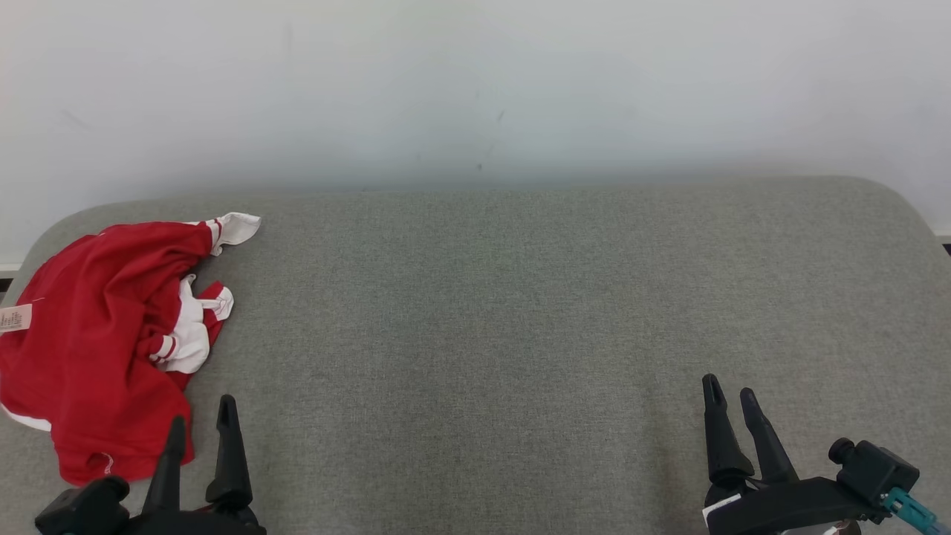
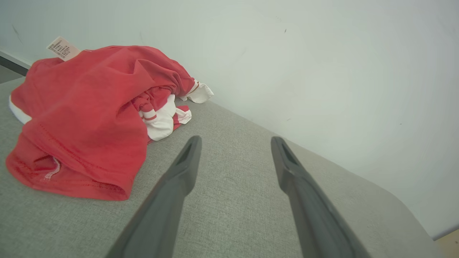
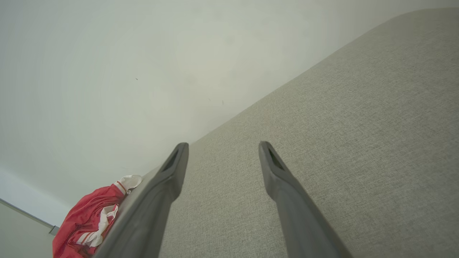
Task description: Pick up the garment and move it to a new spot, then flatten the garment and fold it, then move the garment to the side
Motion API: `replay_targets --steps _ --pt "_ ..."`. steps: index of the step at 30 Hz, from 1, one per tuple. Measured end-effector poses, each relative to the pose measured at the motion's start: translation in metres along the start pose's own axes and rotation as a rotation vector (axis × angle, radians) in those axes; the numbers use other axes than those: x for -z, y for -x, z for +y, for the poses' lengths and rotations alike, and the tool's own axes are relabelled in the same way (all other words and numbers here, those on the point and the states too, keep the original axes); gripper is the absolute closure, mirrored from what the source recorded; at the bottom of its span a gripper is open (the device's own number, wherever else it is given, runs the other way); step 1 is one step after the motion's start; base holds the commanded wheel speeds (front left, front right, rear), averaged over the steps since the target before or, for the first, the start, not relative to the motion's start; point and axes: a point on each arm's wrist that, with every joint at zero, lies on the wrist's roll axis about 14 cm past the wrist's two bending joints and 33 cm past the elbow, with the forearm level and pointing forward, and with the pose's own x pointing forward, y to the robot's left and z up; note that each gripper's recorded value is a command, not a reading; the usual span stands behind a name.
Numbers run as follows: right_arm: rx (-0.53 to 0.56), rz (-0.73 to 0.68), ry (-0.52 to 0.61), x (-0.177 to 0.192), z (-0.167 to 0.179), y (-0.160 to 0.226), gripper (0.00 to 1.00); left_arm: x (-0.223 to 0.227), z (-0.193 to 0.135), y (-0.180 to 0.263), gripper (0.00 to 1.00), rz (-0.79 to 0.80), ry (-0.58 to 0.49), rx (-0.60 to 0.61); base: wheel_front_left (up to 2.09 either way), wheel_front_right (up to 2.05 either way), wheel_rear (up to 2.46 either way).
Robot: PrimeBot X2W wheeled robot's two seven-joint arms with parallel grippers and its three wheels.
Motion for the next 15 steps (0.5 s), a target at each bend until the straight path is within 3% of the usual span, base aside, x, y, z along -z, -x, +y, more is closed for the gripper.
replay_targets --steps 15 --pt "-0.042 -0.005 0.162 0.0021 0.0087 0.0013 0.0 -0.0034 0.0011 0.0031 0.0 -0.027 -0.152 0.013 0.0 0.0 0.0"
